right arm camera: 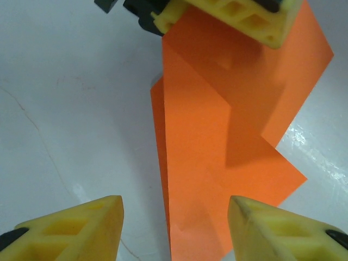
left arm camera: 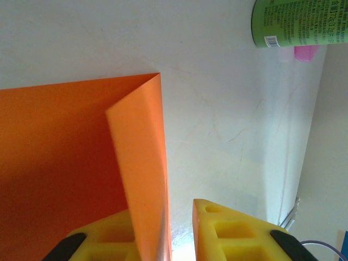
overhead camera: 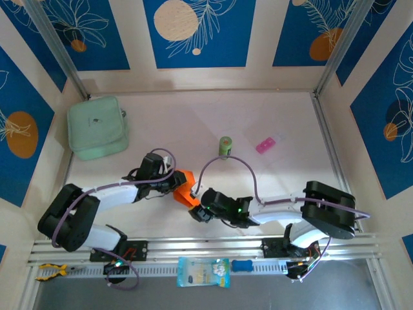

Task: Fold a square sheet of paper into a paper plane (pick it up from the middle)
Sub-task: Fourth fold the wing at the center of the table.

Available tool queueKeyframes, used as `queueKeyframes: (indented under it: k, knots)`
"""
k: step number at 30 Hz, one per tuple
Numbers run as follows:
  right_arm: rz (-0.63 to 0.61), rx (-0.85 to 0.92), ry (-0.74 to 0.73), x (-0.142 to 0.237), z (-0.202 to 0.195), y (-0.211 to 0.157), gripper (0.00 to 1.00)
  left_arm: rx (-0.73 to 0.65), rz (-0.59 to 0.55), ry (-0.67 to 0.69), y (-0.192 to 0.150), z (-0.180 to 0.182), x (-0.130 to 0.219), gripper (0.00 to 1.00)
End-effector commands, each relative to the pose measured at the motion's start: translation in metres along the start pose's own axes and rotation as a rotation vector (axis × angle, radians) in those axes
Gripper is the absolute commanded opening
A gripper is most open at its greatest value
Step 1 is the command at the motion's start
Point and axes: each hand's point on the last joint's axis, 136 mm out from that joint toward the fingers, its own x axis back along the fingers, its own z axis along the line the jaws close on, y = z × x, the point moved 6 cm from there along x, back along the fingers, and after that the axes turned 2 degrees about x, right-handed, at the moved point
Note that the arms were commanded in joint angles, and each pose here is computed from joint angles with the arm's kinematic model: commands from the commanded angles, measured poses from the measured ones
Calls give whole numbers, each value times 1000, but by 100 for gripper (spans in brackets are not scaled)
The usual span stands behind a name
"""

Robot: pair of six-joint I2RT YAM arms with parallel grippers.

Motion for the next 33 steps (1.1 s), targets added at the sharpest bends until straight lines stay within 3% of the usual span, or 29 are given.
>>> queueKeyframes:
  k: [1,12,17,24,33]
  knots:
    - [-34,90,-62,-5,2,8,54,-21,23,-21,-1,-8,0,21]
    - [44,170,-251,-21,-2,1,51,-18,23,-14,-1,-8,0,20]
    - [45,169,-250,-21,-3,-2,42,-21,19,-11,-1,-9,2,21]
    - [36,169,-191,-19,-4,-6,35,-21,17,-1,0,-8,1,26]
    - [56,156,-185,-19,-13,-11,28,-16,19,3,0,-7,0,25]
